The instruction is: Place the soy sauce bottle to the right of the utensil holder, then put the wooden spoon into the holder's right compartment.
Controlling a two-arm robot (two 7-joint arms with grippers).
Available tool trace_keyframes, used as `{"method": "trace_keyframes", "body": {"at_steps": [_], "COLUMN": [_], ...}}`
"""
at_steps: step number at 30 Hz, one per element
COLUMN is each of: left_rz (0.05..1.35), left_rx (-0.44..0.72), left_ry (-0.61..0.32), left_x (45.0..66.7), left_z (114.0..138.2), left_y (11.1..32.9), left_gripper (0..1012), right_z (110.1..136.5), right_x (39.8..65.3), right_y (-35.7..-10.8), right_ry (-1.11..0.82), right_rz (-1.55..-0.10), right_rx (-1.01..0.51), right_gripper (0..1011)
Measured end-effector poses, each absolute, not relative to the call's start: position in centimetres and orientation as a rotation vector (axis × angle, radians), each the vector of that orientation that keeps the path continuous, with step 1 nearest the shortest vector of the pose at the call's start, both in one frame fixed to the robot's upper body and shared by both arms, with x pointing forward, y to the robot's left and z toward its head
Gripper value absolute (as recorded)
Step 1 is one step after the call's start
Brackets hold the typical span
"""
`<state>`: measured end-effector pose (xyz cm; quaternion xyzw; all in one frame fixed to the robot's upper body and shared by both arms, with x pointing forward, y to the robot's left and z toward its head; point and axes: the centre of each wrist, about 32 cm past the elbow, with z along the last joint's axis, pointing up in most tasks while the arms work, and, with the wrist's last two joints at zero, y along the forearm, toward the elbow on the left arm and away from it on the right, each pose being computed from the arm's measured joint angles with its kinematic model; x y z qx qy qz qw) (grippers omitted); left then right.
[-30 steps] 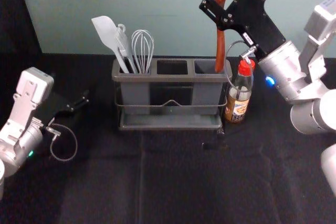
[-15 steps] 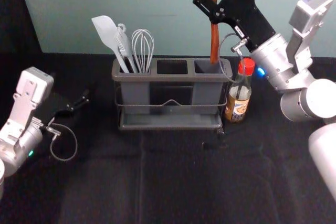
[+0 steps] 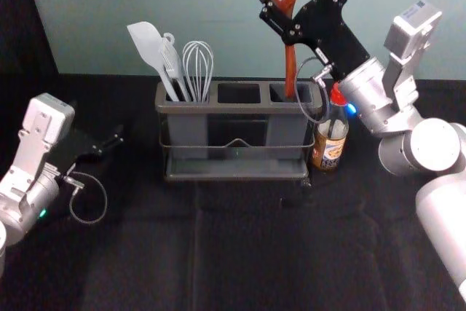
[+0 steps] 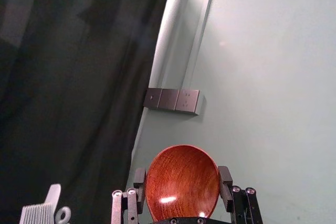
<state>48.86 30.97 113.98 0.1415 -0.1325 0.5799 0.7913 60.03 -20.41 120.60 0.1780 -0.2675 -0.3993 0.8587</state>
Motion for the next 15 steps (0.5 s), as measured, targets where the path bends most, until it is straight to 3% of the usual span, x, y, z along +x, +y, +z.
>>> {"method": "trace_keyframes", "body": {"at_steps": [15], "left_rz": [1.248], "left_rx": [0.305], "left_ry": [-0.285], "left_x": [48.9], "left_z": [114.0], "left_y": [31.0], "left_gripper": [1005], "right_z": [117.4], "right_x": [59.0], "right_y": [-20.6], "right_ry": [-0.517], "right_rz": [-0.855], "right_rx": [0.35], "right_gripper": [841]}}
